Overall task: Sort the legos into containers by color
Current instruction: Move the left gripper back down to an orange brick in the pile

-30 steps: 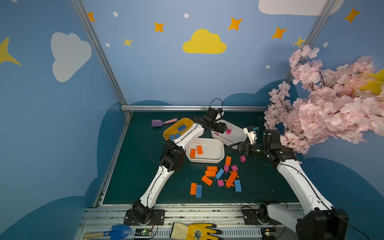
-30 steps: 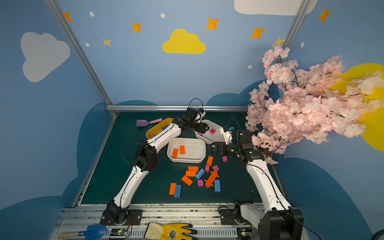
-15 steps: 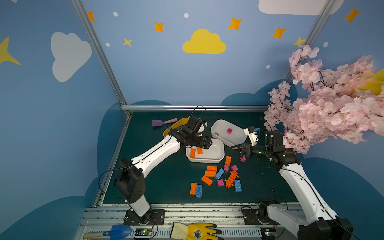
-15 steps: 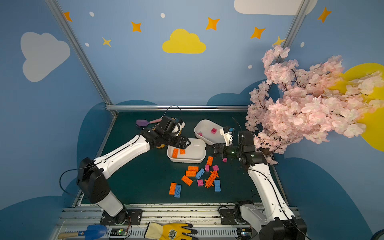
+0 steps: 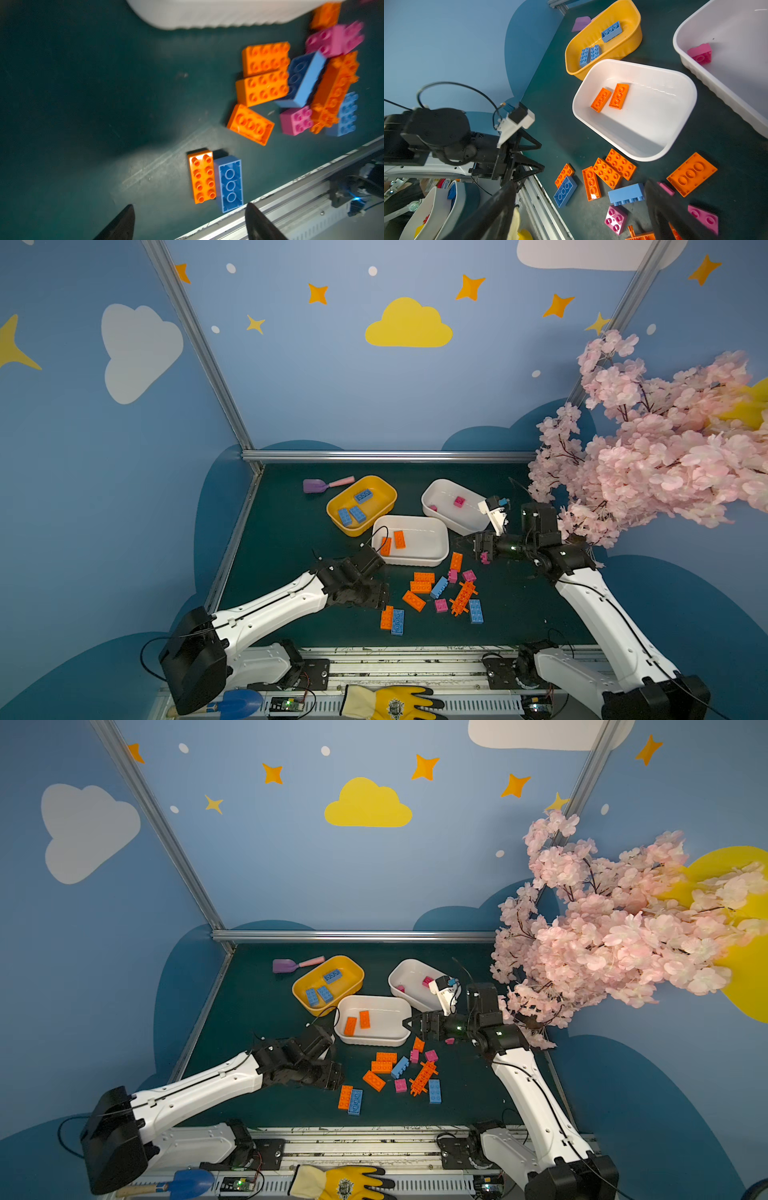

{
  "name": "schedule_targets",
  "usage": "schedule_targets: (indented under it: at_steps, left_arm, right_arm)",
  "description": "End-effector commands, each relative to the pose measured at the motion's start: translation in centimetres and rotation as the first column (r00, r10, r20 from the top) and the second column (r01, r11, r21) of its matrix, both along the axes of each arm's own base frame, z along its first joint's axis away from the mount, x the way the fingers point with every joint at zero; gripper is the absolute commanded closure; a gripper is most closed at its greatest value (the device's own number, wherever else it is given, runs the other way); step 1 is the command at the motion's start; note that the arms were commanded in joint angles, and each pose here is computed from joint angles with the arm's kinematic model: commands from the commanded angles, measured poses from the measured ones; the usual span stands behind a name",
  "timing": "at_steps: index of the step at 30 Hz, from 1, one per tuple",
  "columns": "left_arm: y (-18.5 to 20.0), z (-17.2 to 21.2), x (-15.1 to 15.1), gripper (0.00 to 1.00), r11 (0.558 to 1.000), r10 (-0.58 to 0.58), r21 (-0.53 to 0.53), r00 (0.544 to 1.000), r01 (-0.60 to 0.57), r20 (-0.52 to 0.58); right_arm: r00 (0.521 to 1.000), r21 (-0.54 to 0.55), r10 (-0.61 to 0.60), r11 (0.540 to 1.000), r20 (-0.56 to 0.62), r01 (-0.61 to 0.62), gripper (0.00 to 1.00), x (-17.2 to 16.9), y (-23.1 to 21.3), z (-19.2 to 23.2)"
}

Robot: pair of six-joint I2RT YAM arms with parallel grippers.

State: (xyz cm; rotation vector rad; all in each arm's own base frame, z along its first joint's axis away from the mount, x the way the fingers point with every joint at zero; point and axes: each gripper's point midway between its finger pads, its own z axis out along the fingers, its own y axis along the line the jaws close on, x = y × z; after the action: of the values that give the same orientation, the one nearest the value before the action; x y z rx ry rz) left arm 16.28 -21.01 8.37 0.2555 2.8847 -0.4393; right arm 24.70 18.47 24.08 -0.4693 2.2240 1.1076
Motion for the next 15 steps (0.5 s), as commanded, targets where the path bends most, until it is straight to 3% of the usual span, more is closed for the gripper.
schedule_targets:
  at_steps: [1,15]
  left_arm:
    - [0.5,-1.2,-1.0,0.2,0.997,0.067,0.033,0.998,-0.066,-0.023]
    - [-1.4,-5.1,-2.7,0.23,0.995,-0.017,0.097,0.991,0.03,-0.129]
  right_arm:
    - [1.0,-0.017,0.003,1.0,-0.029,-0.003,0.05,-0.5,0.0,-1.0]
    - [0.999,-0.021,0.0,1.0,-0.044,-0.001,0.05,-0.9,0.1,-1.8]
